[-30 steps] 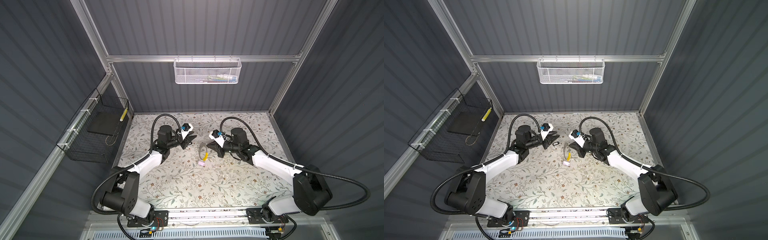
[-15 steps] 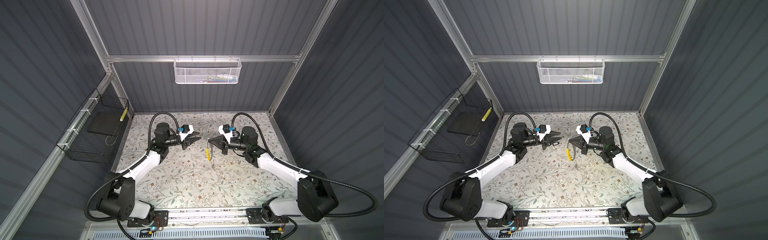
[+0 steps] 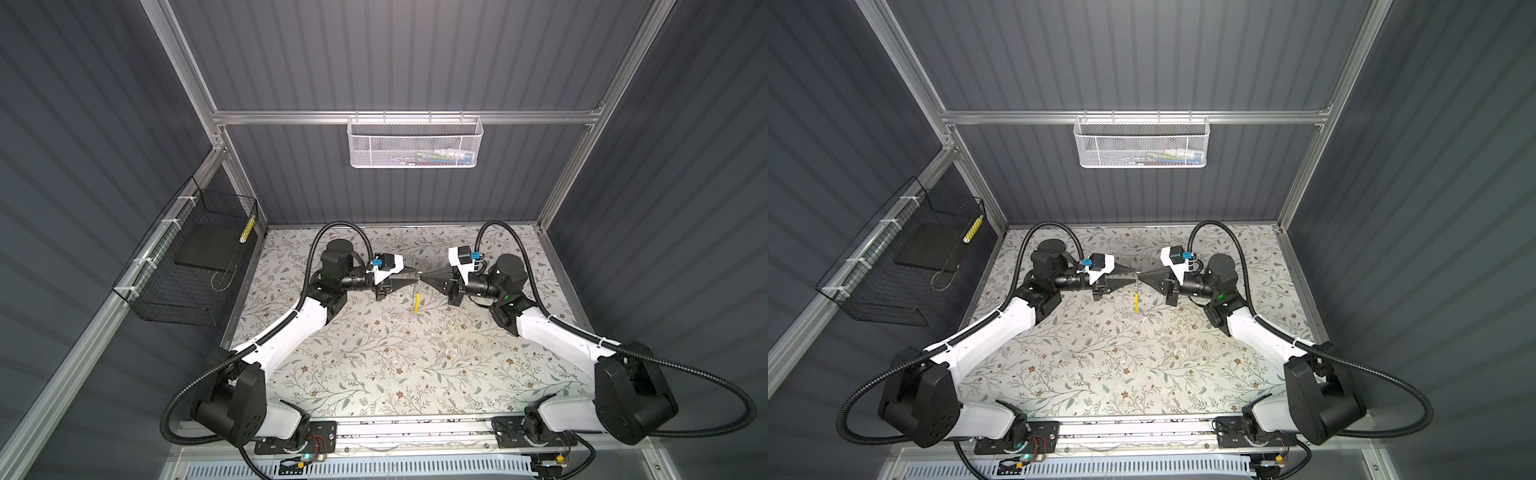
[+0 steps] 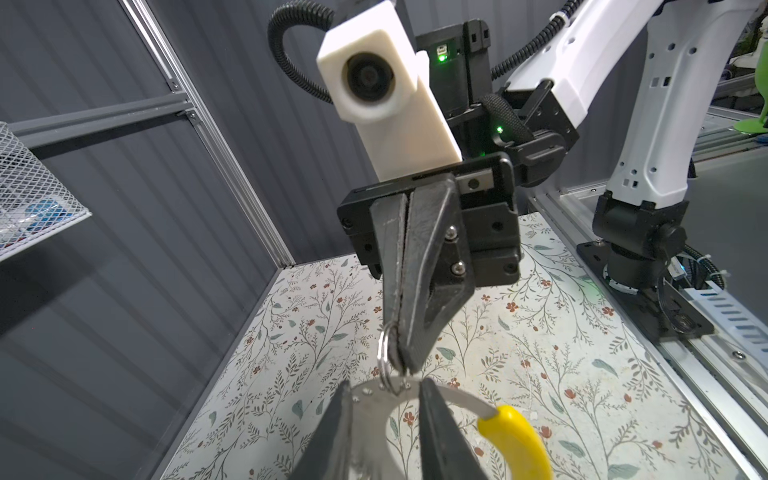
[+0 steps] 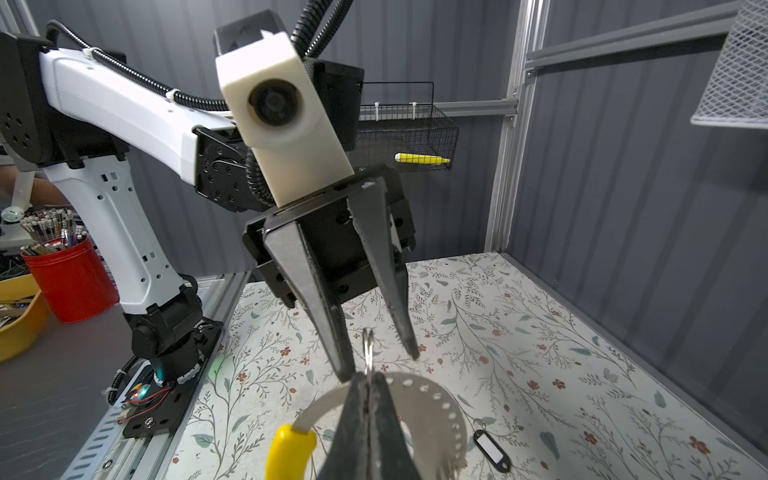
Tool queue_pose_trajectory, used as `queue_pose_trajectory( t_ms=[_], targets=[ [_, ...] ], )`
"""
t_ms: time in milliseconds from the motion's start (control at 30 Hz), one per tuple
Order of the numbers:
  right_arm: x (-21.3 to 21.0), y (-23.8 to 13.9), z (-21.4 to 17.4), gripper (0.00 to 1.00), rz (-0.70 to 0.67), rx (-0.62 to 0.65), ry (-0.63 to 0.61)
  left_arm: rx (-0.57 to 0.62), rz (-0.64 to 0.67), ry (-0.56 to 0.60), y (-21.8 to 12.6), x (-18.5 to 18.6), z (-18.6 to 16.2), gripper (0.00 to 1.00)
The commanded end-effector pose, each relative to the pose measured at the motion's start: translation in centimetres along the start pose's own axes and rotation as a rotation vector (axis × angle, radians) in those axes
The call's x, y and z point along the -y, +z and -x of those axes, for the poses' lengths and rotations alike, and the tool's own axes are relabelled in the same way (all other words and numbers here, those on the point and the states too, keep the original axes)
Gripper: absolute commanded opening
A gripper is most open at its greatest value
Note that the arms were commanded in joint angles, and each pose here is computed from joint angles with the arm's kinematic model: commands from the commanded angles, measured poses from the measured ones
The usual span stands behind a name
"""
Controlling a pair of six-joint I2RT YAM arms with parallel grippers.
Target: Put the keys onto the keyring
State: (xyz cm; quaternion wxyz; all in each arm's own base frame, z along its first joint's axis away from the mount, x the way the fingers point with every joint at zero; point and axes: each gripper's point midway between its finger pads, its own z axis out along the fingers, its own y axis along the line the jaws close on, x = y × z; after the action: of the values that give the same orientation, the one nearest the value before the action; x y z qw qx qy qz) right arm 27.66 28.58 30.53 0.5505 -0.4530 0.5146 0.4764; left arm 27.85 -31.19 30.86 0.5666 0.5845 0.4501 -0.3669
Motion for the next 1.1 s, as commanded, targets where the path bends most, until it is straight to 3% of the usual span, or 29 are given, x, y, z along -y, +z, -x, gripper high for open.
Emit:
queue_pose_trajectory(
  t_ms=[0, 333, 567, 1067],
  targets=[
    [-0.4, -0.1, 0.5, 0.00, 0.028, 0.025, -0.035, 0.013, -0.020, 0.026, 0.2, -0.1, 1.0, 0.26],
    [0.1, -0.1, 0.1, 0.00, -0.004, 0.019, -0.050, 0.015, -0.008, 0.049, 0.2, -0.2, 1.4, 0.21],
    [0.6, -0.1, -0.1, 0.00, -0.031, 0.017, -0.060, 0.016, -0.016, 0.035, 0.0, 0.0, 1.7, 0.27],
    [0.6, -0.2, -0.3, 0.00, -0.044, 0.005, -0.060, 0.079, -0.027, 0.011, 0.4, -0.5, 2.9, 0.18]
  ],
)
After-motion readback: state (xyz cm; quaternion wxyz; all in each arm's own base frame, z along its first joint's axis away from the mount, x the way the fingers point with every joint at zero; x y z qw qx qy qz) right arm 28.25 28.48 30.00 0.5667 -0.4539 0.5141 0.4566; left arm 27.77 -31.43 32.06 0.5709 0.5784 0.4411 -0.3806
